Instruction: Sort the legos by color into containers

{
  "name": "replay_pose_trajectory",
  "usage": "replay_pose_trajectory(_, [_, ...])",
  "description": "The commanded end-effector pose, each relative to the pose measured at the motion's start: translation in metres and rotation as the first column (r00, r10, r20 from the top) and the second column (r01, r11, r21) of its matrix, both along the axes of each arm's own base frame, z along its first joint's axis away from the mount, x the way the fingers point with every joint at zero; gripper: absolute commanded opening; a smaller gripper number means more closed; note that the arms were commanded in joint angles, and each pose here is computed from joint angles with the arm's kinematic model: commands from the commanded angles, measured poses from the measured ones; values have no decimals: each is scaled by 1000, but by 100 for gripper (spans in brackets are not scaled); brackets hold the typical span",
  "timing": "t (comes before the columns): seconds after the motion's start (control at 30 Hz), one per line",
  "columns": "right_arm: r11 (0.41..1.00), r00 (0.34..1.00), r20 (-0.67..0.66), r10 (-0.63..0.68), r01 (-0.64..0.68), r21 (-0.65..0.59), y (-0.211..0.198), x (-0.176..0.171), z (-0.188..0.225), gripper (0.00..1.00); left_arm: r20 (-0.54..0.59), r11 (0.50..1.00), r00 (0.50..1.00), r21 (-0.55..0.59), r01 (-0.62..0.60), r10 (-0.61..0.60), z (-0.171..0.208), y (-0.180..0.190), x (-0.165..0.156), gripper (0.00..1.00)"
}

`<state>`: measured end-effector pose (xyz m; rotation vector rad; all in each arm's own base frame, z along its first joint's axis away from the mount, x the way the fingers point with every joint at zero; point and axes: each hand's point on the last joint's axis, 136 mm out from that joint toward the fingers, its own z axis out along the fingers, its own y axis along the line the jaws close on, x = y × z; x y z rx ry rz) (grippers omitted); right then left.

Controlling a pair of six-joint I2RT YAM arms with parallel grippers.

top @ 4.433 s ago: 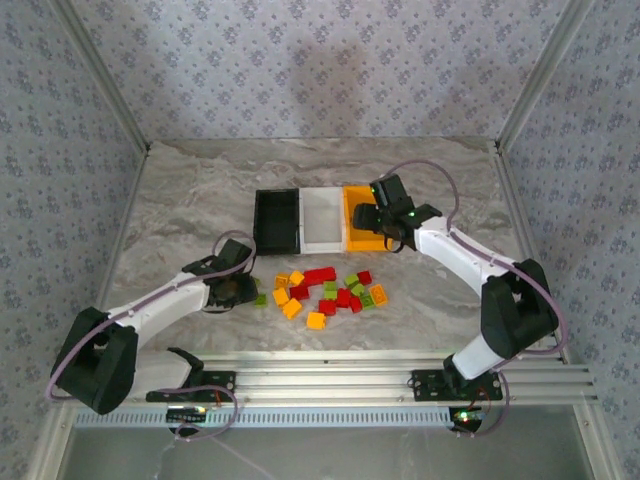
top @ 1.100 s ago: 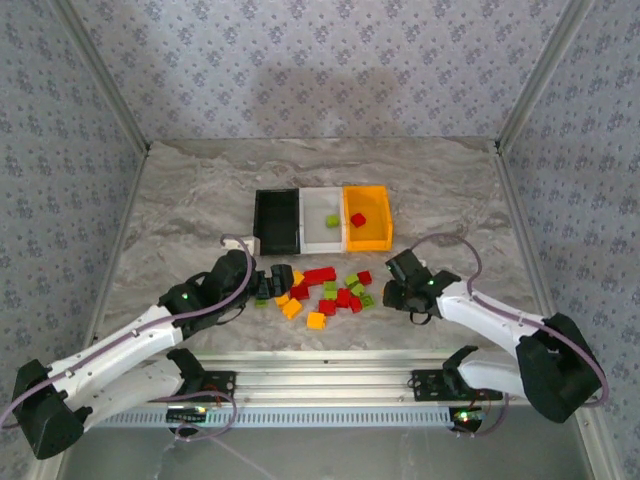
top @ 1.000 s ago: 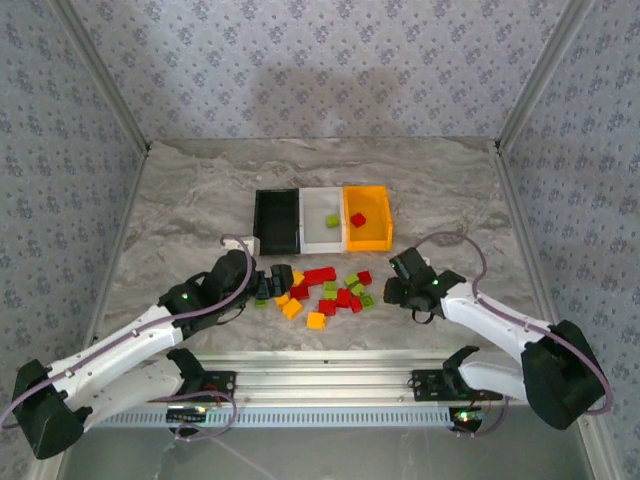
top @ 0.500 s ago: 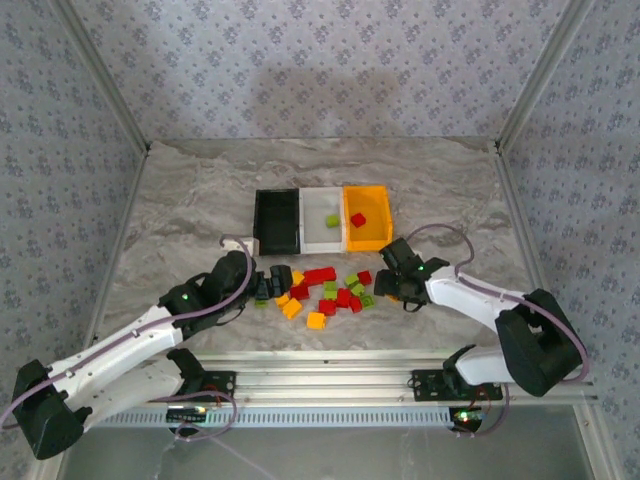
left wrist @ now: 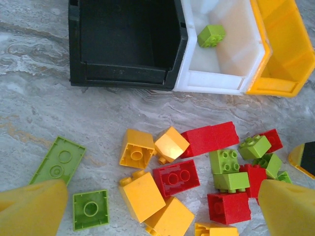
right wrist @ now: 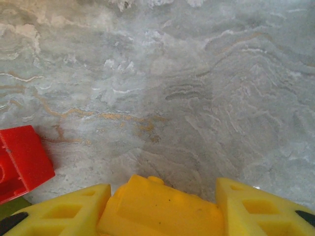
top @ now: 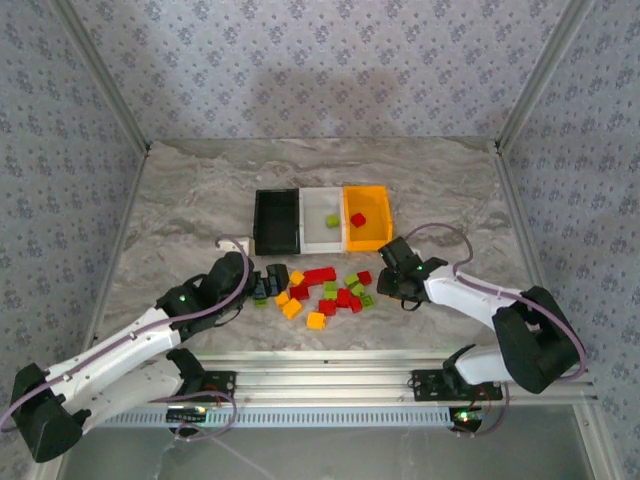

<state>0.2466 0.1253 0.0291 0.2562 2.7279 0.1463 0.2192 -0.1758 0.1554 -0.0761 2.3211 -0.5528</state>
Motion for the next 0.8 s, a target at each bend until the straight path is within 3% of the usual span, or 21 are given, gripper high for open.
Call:
replay_pose_trajectory(0.0, [1000, 998, 55, 28, -29, 12, 5, 4, 21, 50, -1, 999, 999, 20, -38, 38, 0, 10, 0, 99])
replay_pose_trajectory(0.2, [985, 972, 176, 157, -168, 46, 39, 10, 80, 47, 0, 997, 998, 48, -64, 64, 0, 18, 0, 99])
replay_pose_trajectory(0.5, [863, 834, 348, 428, -492, 117, 187, 63, 153, 46, -27, 993, 996, 79, -83, 86, -5, 32, -10, 99])
replay_pose_trajectory(0.77, [808, 800, 349, 488, -565, 167, 281, 127, 142, 46, -87, 985, 986, 110, -131, 141, -26, 53, -25, 99])
